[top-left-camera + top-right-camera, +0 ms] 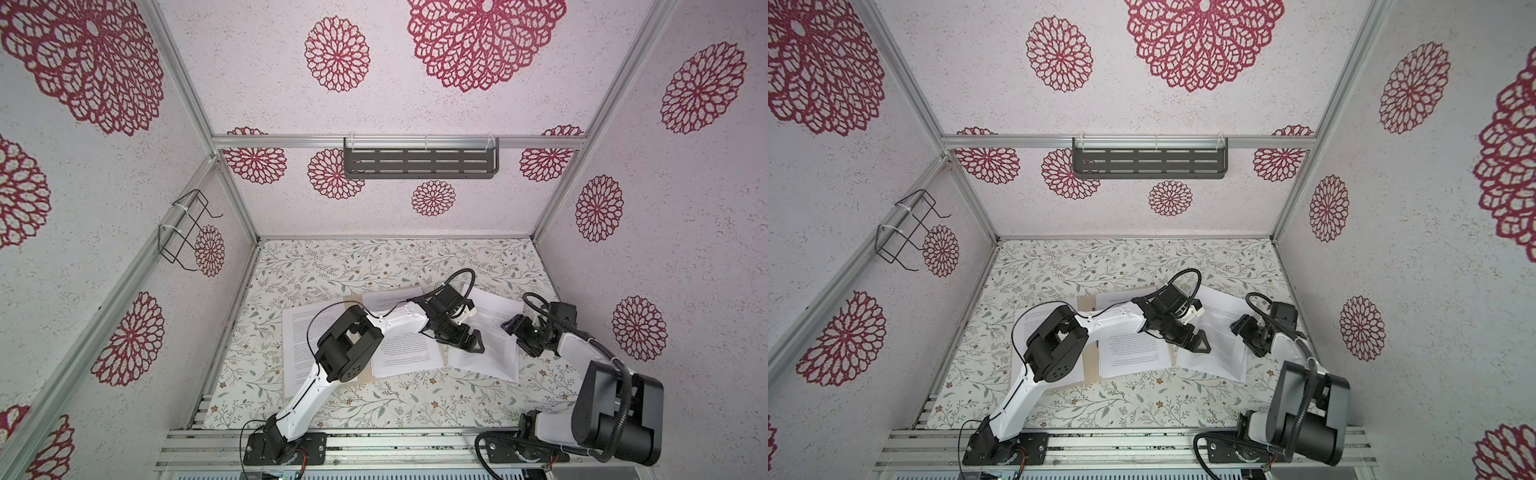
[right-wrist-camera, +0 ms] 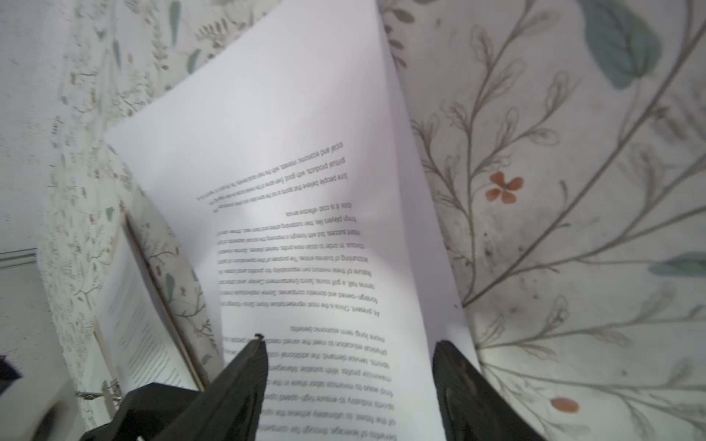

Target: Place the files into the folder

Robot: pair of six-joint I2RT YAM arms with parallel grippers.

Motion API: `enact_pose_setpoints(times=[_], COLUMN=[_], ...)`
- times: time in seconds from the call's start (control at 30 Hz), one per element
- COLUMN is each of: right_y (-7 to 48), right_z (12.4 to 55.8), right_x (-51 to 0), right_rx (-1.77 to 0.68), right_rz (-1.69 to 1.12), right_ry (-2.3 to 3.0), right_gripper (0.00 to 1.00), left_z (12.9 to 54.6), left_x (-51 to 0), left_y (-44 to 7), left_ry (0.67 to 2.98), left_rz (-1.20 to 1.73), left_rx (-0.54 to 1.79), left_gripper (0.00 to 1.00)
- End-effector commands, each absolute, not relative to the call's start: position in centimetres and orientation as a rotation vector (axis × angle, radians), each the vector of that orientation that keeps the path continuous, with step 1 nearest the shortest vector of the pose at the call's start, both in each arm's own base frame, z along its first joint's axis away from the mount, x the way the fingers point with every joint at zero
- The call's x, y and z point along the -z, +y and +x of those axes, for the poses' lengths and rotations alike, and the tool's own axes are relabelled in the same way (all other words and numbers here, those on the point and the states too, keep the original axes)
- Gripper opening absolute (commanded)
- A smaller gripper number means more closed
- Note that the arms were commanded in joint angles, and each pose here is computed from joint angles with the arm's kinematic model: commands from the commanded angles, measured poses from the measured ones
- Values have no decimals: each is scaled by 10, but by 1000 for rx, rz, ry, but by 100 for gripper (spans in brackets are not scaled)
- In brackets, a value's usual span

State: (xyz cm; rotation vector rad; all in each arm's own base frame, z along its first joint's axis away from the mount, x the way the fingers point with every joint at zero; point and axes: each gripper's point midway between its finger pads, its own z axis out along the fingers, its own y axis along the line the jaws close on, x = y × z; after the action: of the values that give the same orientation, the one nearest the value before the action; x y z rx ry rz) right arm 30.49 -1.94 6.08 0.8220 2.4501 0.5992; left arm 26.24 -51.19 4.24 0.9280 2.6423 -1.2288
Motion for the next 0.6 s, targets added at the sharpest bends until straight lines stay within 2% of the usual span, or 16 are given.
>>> enact_pose_setpoints(times=[0.0,0.13,0.23,0.43,0.57], right_y=[-1,9,8,-31,-40], right_z=[307,306,303,294,295], right_x=[-73,-66,-61,-54,-49], right_rx=[-753,-847,-828,-461,-386], right_rz=[795,807,812,822,815], right_ry=[2401,2399,2406,2471,2494], right_gripper=[71,72,73,75,78], left_z=[260,260,260,259,259], left_x=[-4,-3,-3,-3,-3], left_y=[-500,-500,-500,-500,-500], left_ry=[2746,2747,2749,2748,2748], left_rz=[916,916,913,914,911], left_rx=[1154,1155,1155,1158,1159], left_gripper=[98,98,98,98,98])
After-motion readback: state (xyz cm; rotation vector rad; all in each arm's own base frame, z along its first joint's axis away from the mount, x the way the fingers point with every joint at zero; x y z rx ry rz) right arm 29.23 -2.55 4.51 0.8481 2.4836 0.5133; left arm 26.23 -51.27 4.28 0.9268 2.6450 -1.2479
